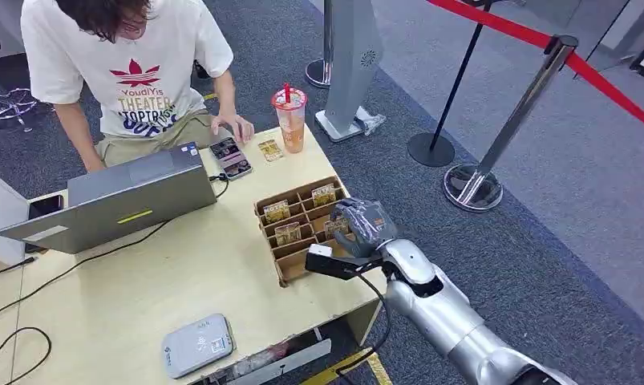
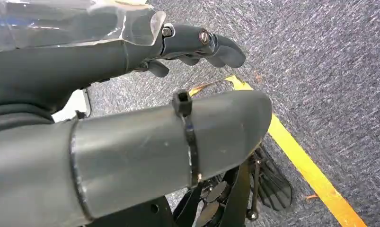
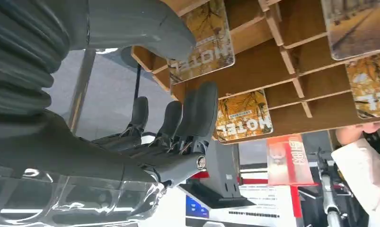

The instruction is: Pass the card to the sensor for recognition and then transmit it.

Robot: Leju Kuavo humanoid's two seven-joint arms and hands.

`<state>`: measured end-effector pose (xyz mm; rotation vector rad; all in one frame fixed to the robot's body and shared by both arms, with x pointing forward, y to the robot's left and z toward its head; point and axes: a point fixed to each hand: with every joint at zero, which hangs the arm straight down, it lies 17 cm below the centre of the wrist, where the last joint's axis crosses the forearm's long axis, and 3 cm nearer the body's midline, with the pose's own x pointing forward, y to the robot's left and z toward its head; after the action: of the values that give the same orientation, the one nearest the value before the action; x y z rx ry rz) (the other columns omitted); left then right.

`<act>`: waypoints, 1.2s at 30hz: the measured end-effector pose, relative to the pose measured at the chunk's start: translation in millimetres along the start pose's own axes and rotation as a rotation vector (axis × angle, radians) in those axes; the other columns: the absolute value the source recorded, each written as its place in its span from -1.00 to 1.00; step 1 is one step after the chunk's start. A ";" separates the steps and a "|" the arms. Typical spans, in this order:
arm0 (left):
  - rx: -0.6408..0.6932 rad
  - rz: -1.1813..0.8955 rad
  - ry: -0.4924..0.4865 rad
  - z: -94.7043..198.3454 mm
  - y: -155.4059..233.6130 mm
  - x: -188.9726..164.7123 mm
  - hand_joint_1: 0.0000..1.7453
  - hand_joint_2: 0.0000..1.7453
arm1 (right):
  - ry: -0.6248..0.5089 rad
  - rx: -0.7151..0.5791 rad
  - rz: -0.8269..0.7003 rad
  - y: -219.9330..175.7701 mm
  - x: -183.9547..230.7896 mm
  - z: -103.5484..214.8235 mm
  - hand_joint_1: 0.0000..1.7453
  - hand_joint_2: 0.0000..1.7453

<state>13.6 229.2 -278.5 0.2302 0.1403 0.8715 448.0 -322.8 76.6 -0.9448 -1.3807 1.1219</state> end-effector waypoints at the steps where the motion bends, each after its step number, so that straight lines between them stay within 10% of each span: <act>1: 0.000 -0.001 0.000 0.0 0.0 -0.1 -1.00 -1.00 | 0.002 0.002 0.003 0.4 -1.9 0.0 0.10 1.00; 36: -0.017 -0.032 -0.027 -1.9 2.2 9.9 -1.00 -1.00 | 0.034 0.006 0.016 -2.5 -16.5 3.9 0.12 1.00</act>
<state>17.9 238.5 -280.1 0.2236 0.1112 0.8371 446.1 -339.8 75.1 -0.9682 -1.3440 1.1164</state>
